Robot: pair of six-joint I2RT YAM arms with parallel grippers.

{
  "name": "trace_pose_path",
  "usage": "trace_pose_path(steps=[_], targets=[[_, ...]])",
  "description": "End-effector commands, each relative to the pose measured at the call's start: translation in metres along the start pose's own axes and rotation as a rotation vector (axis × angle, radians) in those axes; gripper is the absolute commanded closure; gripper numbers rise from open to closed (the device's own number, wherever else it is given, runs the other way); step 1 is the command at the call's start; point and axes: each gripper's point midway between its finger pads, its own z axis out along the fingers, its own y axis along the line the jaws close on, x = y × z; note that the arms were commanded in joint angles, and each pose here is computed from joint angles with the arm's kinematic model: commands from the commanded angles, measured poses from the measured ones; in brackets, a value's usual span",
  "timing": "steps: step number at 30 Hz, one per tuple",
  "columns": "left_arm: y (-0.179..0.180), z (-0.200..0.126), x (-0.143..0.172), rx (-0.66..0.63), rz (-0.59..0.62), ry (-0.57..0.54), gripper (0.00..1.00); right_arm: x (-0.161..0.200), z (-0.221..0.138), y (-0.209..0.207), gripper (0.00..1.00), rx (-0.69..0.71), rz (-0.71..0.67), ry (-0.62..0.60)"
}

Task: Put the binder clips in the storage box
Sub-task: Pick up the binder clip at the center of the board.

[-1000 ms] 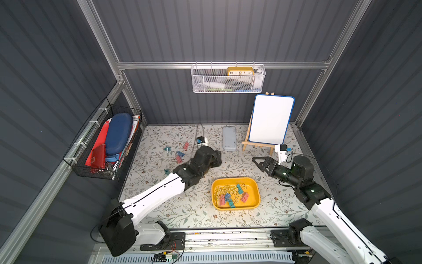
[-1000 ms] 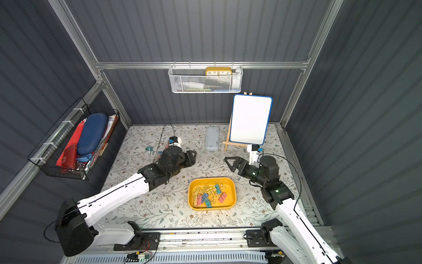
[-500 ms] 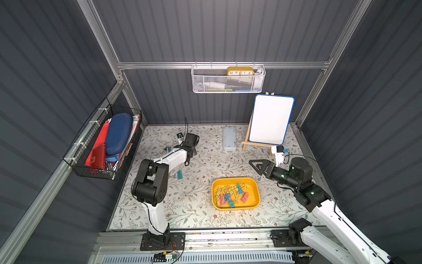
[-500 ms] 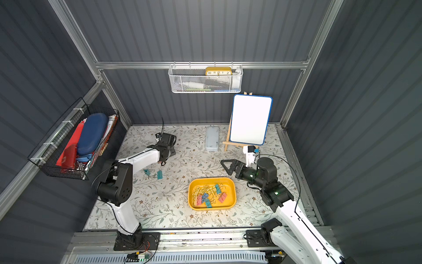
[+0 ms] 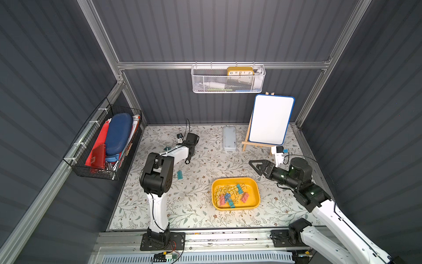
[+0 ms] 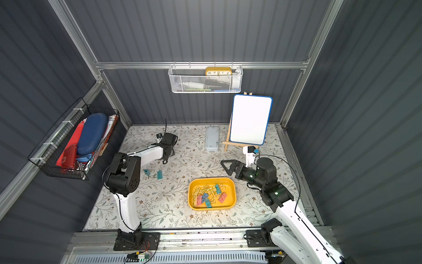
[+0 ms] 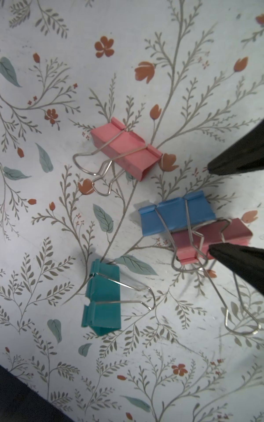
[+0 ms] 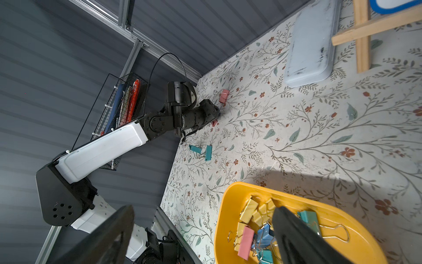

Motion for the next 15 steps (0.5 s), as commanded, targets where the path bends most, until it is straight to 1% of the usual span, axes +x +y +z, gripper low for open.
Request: trace_pose_path(steps=[1, 2, 6, 13, 15], targets=[[0.0098, 0.0016, -0.0032, -0.056, 0.021, -0.005, 0.41, 0.0006, 0.0009, -0.0009, 0.01, 0.001, -0.002, -0.004], [0.0124, 0.0013, -0.0043, -0.069, 0.022, -0.008, 0.41, 0.0007, 0.0012, -0.0009, 0.01, 0.0, -0.002, -0.004], [0.0147, 0.0044, -0.0045, -0.081, 0.022, -0.005, 0.49, 0.0012, 0.0034, -0.0014, 0.01, 0.0, 0.001, 0.003], [0.0115, 0.0043, -0.0033, -0.059, 0.016, 0.007, 0.76, 0.0015, 0.0052, -0.003, 0.01, 0.004, 0.007, 0.006], [0.0101, 0.0006, -0.0068, -0.045, 0.006, 0.001, 0.78, 0.0014, 0.0054, -0.0028, 0.01, 0.004, 0.005, 0.007]])
